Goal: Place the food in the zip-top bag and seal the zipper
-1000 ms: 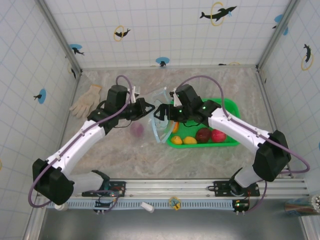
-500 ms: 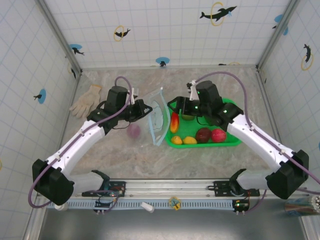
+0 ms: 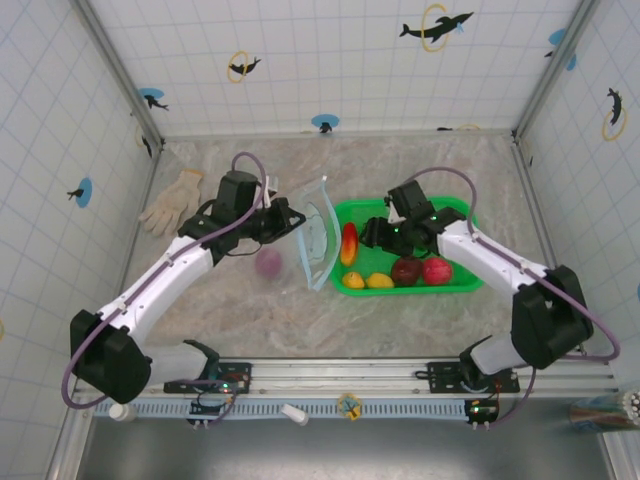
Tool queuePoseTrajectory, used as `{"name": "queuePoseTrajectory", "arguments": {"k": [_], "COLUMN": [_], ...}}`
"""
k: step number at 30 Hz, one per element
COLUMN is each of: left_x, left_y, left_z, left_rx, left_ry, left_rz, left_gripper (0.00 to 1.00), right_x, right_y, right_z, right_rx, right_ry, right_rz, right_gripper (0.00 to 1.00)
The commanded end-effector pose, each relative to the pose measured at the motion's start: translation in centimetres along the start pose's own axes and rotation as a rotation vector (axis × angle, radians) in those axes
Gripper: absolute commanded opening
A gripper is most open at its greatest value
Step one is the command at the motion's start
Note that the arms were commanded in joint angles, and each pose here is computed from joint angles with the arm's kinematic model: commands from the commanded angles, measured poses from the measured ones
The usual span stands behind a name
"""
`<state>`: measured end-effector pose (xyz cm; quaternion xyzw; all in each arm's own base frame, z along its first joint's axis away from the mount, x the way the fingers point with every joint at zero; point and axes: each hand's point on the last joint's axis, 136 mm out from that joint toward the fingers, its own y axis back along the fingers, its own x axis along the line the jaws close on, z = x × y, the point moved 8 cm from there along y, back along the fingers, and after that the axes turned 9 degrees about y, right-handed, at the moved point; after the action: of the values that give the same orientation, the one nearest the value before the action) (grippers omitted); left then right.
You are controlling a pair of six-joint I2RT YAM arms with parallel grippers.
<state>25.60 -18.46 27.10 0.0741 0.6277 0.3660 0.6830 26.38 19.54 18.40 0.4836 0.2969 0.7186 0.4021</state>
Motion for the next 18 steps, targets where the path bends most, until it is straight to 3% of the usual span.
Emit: {"name": "queuePoseTrajectory", "arguments": {"k": [1,10,18], "left_x": [-0.7,-0.5,-0.3], "left_y": [0.6,1.3,2.2], "left_z": [0.6,0.9,1.0], "left_rx": [-0.023,-0.051,-0.071], "left_ry": [0.001,-0.002,-0.024], "left_rz": [-0.024,-0.016,-0.004], "left_gripper": [0.0,0.0,0.0], "right_x": [1.0,2.1,2.0], "right_y": [-2.2,-8.3,-10.6], "right_z": [0.8,2.6,3.2], "right_rx": [0.018,0.115,0.169], "right_ry": [0.029,0.104,0.168], "right_rz": [0.022,-0.103,-0.198], "right_gripper": [0.7,0.71,0.67]}}
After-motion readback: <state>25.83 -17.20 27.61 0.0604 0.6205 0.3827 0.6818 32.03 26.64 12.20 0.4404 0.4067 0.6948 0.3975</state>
